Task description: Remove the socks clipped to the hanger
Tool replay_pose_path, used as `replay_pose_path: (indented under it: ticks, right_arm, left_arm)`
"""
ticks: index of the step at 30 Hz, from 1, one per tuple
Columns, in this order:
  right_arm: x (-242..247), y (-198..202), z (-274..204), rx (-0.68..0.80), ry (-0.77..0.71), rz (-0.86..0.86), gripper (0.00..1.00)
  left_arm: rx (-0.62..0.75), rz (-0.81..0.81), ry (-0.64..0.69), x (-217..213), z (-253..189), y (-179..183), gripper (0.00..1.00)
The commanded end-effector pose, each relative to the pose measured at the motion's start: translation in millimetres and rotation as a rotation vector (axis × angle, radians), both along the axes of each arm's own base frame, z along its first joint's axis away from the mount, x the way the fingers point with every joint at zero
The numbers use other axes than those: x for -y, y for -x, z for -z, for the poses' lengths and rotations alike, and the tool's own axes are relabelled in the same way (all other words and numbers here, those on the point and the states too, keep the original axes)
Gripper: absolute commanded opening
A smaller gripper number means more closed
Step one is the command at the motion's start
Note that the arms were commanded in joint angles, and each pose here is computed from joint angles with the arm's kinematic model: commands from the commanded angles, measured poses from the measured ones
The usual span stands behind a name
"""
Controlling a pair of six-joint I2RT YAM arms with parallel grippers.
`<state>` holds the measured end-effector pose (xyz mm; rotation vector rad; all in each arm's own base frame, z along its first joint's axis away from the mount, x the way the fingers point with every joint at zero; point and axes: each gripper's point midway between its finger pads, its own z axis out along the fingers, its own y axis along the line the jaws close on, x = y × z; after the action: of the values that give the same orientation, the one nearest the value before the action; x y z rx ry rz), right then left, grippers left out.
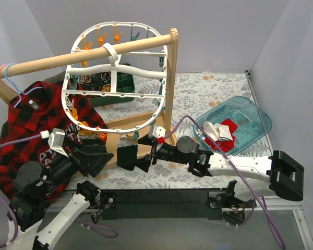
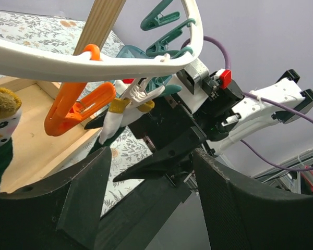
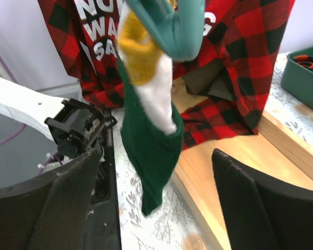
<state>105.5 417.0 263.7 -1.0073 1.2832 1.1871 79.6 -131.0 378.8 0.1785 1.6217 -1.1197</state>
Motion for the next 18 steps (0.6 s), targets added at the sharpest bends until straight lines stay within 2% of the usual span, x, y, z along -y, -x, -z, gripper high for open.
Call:
replay_pose_path:
  ticks: [1,2,5,13,18]
  right_arm:
    - [-7,2,-27,-0.012,-0.163,-0.025,0.88]
    - [-8,6,-27,-0.015,-0.177,-0.05,0.83]
    - [-14,10,-31,-0.039,-0.229,-0.086,0.78]
    - [-23,5,-17,-0.112,-0.246,-0.082,0.76]
    - [-27,5,-19,-0.163,-0.279,-0.095,0.69]
  left_arm:
    - [-0.014,0.015,-0.023,3,10,-1,0.65]
    - [-0.023,0.028,-0.023,5,13,0,0.66]
    - [-0.041,0.032,-0.006,7,13,0,0.68]
    - [-0.024,-0.013,0.048,0,1,-2,0.69]
    - [-0.021,-0.034,0.075,-2,-1,-4,0.7]
